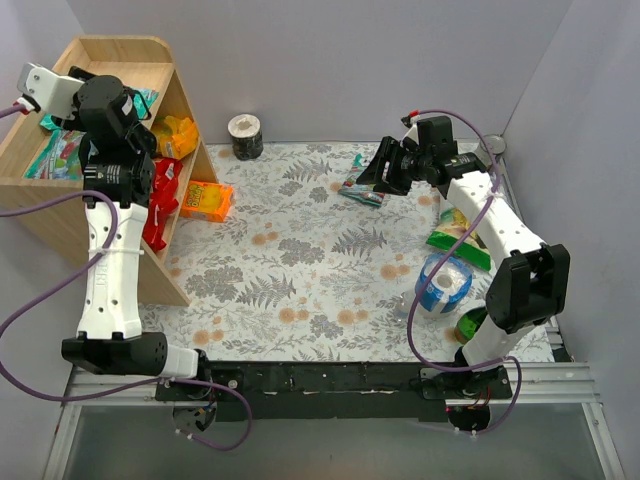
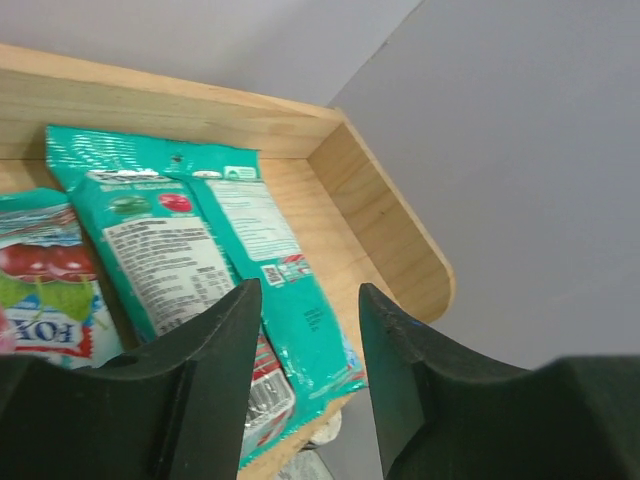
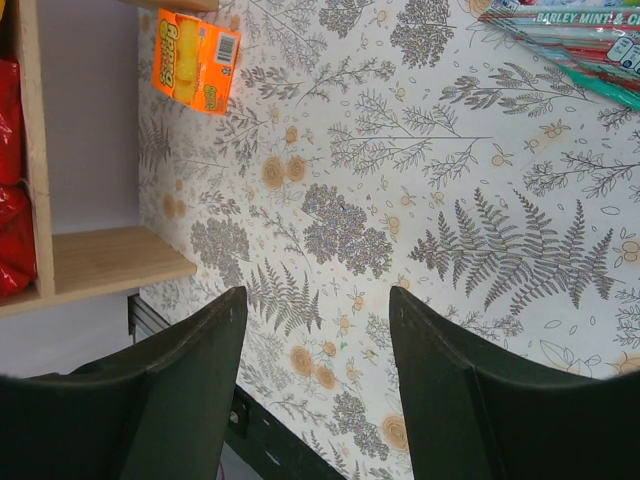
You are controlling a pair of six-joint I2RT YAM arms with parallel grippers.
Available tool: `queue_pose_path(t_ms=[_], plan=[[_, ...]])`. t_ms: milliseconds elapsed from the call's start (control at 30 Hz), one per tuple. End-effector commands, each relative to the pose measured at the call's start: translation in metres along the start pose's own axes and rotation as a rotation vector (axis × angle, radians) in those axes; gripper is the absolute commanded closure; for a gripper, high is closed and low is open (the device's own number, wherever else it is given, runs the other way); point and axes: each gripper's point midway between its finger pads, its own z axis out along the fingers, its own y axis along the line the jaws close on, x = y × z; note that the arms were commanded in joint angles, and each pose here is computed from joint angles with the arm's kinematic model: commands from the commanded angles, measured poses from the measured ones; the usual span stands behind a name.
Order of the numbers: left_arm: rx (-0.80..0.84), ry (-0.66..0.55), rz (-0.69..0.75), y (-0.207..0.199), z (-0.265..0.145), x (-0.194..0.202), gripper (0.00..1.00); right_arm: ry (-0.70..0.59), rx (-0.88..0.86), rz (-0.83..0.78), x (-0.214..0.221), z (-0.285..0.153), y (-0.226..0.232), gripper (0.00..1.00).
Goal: Place and organize the candy bags onto the shelf
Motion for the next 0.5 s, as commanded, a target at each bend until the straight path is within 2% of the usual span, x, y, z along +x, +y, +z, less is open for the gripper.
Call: queue_pose_path(t_ms=[0, 33, 100, 133, 233, 333, 367, 467], plan=[[0.185, 0.014, -0.051, -0.042, -0.013, -0.025, 0.54, -0.060, -0.021, -0.046, -0.020, -0.006, 0.012, 0.33], [0.281, 0.049, -0.027, -0.059, -0.019, -0.023, 0.49, -0.064, -0.013, -0.048, -0.023, -0.007, 0.012, 0.32], [0.402, 0.093, -0.027, -0.080, -0.029, -0.019, 0.45, -0.069, 0.014, -0.053, -0.026, -0.003, 0.006, 0.30], [0.517, 0.153, -0.017, -0.099, -0.040, -0.009, 0.40, -0.074, 0.021, -0.056, -0.029, -0.004, 0.007, 0.29], [0.702, 0.289, -0.008, -0.125, -0.062, 0.017, 0.34, -0.085, 0.056, -0.059, -0.036, 0.000, 0.000, 0.27], [0.764, 0.401, -0.009, -0.134, -0.071, 0.048, 0.32, -0.095, 0.096, -0.046, -0.040, 0.005, -0.011, 0.24], [0.819, 0.457, 0.000, -0.141, -0.084, 0.063, 0.31, -0.094, 0.112, -0.036, -0.040, 0.008, -0.018, 0.24], [0.868, 0.520, 0.037, -0.151, -0.112, 0.091, 0.29, -0.107, 0.161, -0.017, -0.044, 0.014, -0.037, 0.22]])
